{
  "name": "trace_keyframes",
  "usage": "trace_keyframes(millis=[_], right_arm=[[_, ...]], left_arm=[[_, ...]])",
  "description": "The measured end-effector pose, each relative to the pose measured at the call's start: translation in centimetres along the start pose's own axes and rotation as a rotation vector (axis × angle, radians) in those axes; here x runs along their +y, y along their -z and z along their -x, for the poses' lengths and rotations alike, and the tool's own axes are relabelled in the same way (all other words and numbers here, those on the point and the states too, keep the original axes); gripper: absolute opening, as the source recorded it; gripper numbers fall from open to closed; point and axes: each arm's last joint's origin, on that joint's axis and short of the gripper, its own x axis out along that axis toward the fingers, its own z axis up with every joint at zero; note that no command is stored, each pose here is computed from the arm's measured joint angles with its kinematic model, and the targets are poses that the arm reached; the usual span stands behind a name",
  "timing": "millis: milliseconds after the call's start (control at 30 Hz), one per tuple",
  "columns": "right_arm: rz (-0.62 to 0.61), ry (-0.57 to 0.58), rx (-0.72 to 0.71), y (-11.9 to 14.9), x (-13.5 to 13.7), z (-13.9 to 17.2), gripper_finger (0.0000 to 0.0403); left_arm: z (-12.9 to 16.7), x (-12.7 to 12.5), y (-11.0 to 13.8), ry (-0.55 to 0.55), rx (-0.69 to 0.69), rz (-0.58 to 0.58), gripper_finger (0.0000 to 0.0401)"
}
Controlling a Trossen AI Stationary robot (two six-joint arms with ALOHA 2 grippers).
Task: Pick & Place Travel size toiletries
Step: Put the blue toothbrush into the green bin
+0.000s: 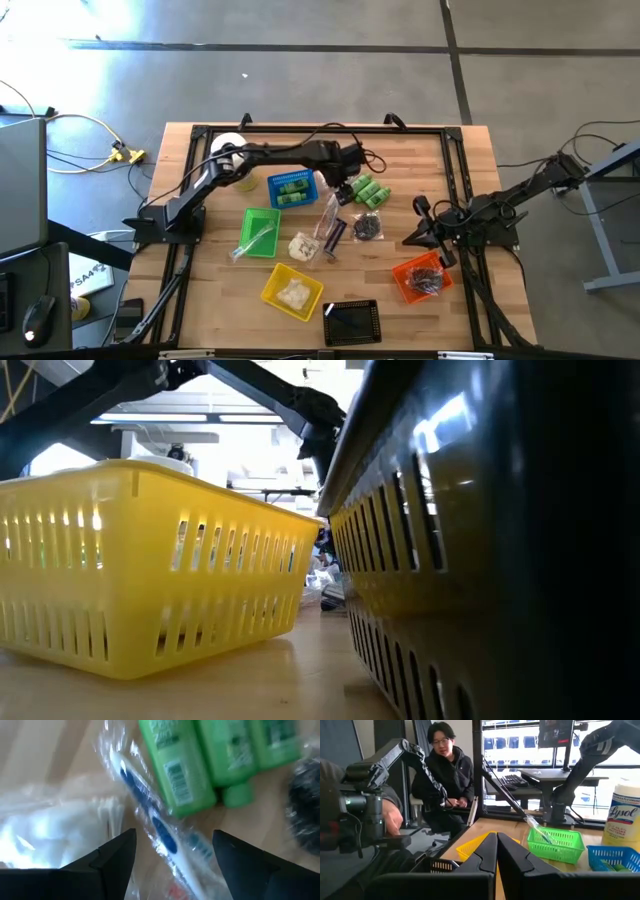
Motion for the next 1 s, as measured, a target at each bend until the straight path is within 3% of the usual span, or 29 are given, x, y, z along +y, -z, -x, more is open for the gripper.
trace_keyframes(millis=[300, 733, 833, 1000], right_arm=[[-0.005, 0.026, -0.006, -0.1, -0.1, 0.0, 0.0003], [-0.026, 0.025, 0.002, 0.0, -0.1, 0.0, 0.0003], [-0.026, 0.025, 0.002, 0.0, -0.1, 0.0, 0.0003], [-0.022, 0.025, 0.002, 0.0, -0.1, 0.0, 0.0003]], left_arm=[[-2.1, 0.2, 0.1, -0.024, 0.005, 0.008, 0.0258], [-2.1, 0.2, 0.1, -0.022, 0.001, -0.018, 0.0251], [-2.1, 0.2, 0.1, -0.022, -0.002, -0.017, 0.0221], [-2.1, 0.2, 0.1, -0.022, 0.002, -0.017, 0.0123]])
